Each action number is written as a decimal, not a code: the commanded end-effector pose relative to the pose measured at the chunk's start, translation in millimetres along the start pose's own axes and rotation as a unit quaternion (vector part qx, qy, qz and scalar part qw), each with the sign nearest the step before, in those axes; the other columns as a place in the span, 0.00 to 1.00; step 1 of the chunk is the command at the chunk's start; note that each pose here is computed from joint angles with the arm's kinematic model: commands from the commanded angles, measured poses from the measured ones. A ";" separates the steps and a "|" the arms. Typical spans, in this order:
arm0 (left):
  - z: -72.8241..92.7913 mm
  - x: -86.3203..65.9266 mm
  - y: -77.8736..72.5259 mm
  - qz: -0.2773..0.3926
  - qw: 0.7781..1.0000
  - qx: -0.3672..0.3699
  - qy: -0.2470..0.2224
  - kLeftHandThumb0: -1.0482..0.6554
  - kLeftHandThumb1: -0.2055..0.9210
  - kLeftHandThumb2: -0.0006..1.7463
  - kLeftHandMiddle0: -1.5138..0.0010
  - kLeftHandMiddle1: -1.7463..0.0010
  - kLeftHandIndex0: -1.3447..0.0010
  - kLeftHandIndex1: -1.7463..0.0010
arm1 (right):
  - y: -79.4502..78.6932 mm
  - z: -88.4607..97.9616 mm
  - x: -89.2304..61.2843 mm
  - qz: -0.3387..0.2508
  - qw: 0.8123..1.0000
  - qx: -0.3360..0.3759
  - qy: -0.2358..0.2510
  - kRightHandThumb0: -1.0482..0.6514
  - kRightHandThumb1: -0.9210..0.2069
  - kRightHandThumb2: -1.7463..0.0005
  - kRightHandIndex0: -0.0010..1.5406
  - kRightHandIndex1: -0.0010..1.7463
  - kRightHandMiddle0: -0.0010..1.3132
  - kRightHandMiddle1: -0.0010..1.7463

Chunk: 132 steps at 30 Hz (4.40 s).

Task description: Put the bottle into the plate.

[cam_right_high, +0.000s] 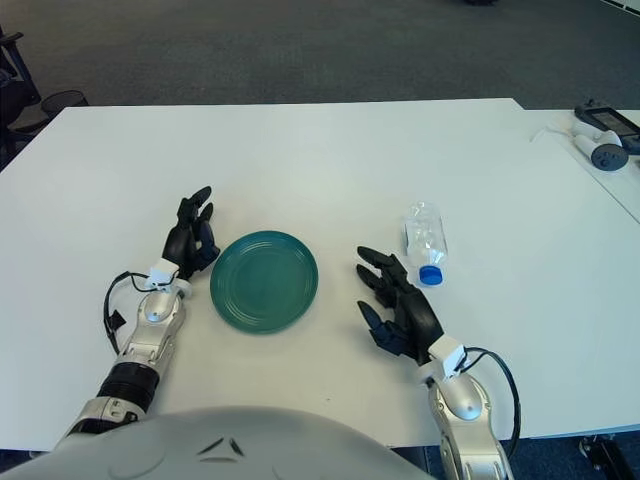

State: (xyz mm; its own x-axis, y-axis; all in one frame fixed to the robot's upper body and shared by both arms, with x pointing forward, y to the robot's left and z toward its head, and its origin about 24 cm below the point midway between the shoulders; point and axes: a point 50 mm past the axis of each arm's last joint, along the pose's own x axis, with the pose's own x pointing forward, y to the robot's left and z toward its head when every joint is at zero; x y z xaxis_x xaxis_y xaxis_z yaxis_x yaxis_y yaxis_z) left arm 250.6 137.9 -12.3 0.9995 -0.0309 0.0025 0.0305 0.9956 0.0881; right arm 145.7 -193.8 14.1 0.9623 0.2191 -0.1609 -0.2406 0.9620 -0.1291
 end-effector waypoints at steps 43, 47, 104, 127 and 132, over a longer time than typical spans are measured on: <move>-21.1 -5.7 -12.8 -0.005 0.999 -0.002 0.044 0.13 1.00 0.58 0.83 1.00 1.00 0.67 | -140.3 104.0 43.1 -0.122 0.893 -0.342 -0.266 0.01 0.00 0.69 0.00 0.00 0.00 0.03; -22.0 -5.8 -13.0 -0.005 0.999 -0.005 0.045 0.14 1.00 0.58 0.83 1.00 1.00 0.67 | -141.8 101.4 44.6 -0.115 0.900 -0.333 -0.255 0.00 0.00 0.71 0.00 0.00 0.00 0.01; -31.2 -6.1 6.4 0.004 0.999 -0.007 0.039 0.13 1.00 0.55 0.78 0.98 1.00 0.60 | -156.3 150.3 40.2 -0.415 0.778 -0.377 -0.283 0.00 0.00 0.87 0.00 0.00 0.00 0.11; -34.9 -8.2 10.8 0.010 0.999 -0.007 0.051 0.12 1.00 0.55 0.77 0.98 1.00 0.60 | -200.0 192.9 60.1 -0.489 0.756 -0.400 -0.169 0.00 0.00 0.88 0.00 0.00 0.00 0.00; -35.2 -7.5 12.4 0.008 0.999 -0.006 0.053 0.11 1.00 0.55 0.77 0.99 1.00 0.60 | -203.3 190.5 79.3 -0.459 0.783 -0.392 -0.151 0.00 0.00 0.88 0.00 0.00 0.00 0.00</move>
State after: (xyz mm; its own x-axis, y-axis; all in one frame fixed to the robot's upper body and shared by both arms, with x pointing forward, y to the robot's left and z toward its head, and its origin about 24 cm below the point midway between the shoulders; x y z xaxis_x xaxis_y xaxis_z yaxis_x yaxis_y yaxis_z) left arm 269.5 142.5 -11.5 0.9972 -0.0288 0.0690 0.0246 0.9978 0.0615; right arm 282.0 -343.2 207.1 0.7086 -0.3928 0.5862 0.7045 0.3468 -0.6192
